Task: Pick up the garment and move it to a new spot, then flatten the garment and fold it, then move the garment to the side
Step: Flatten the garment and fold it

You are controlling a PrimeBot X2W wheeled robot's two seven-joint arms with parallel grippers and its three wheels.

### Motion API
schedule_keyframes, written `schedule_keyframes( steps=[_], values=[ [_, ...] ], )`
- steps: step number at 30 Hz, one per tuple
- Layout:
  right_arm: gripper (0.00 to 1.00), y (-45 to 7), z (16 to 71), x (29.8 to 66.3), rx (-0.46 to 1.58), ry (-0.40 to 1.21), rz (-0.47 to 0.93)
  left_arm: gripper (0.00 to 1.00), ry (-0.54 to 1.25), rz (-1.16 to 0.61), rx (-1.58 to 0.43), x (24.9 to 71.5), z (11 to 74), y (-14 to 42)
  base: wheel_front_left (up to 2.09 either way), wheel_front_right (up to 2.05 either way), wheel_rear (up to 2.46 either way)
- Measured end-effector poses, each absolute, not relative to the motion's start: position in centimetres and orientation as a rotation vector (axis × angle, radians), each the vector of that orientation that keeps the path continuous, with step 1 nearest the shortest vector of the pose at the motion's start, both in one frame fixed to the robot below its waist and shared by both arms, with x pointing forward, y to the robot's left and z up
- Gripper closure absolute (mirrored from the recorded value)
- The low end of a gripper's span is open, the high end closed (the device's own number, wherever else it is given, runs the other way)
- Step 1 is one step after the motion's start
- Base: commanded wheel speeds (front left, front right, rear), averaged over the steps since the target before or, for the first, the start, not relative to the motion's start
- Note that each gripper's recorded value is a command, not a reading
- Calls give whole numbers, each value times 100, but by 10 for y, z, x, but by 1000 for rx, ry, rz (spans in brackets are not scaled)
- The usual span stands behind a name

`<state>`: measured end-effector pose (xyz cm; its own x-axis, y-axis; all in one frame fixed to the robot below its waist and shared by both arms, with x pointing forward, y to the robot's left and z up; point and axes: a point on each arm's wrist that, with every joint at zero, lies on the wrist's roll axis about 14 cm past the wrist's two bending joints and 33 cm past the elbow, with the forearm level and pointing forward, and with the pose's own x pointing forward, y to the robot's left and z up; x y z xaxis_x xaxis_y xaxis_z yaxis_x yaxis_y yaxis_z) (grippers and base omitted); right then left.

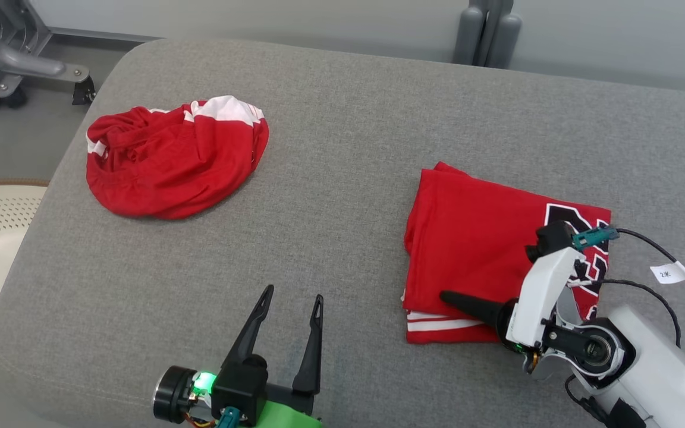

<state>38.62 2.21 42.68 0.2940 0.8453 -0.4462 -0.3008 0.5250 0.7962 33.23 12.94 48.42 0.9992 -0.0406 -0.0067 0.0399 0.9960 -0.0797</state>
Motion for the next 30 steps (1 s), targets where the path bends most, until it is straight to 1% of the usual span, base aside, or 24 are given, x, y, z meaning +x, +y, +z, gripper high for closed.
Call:
schedule_keyframes(
  steps=[3,4,5,6,8,16,21,24,28,30],
  values=[
    [100,17,446,389,633,856,838,0,-1,-44,-79,329,487,129,0,0,0],
    [63,12,449,390,614,816,826,0,-1,-42,-79,327,486,129,0,0,0],
    [2,7,451,390,589,768,809,0,0,-39,-76,325,486,131,0,0,0],
    [0,1,453,390,566,718,789,0,-1,-34,-78,323,486,132,0,0,0],
    [0,-11,456,391,531,625,748,0,-2,-32,-79,319,485,132,0,0,0],
    [0,-89,469,399,322,272,527,0,-23,-83,-69,319,490,125,0,0,0],
    [0,-133,478,394,203,141,412,0,-36,-117,-65,322,493,118,0,0,0],
    [0,-163,489,392,179,79,309,0,-46,-147,-63,323,496,111,0,0,0],
    [0,-173,514,377,122,-33,263,0,-65,-176,-60,320,502,104,0,0,0],
    [0,-171,519,362,89,-67,260,0,-77,-191,-58,317,505,101,0,0,0]
  ],
)
